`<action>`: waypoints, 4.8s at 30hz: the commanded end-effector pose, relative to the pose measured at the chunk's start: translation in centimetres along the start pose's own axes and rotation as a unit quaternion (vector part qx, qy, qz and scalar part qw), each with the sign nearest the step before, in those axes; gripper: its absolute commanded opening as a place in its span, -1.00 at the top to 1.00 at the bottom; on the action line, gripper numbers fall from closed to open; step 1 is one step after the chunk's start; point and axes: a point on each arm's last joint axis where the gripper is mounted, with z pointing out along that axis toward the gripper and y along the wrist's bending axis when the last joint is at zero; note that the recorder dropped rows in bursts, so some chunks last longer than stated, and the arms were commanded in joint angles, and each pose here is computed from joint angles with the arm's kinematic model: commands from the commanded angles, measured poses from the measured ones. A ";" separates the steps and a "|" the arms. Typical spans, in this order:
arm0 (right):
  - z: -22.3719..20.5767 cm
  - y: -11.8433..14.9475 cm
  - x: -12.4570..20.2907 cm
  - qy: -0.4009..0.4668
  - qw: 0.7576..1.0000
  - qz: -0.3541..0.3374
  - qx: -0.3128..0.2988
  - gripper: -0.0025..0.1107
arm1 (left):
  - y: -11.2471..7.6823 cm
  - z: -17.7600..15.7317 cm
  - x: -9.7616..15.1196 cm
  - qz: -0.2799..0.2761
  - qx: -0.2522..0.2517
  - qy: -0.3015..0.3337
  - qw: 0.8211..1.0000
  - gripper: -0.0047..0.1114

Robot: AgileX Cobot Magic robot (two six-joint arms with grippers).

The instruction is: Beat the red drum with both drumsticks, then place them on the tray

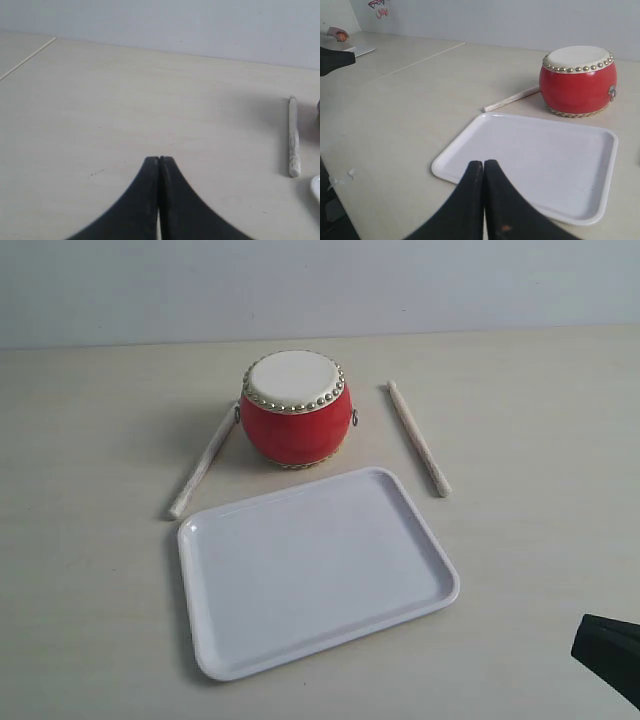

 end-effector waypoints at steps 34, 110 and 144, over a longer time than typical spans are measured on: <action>0.0 0.0 0.0 -0.006 1.000 -0.003 -0.001 0.96 | 0.0 0.0 -0.1 0.021 0.002 -0.009 1.000 0.92; 0.0 0.0 0.0 -0.006 1.000 -0.005 -0.001 0.96 | -21.4 32.0 -6.3 0.205 0.170 0.528 0.806 0.06; 0.0 0.0 0.0 -0.005 1.000 -0.003 -0.001 0.96 | -21.3 33.5 -2.3 0.204 0.159 0.561 0.786 0.06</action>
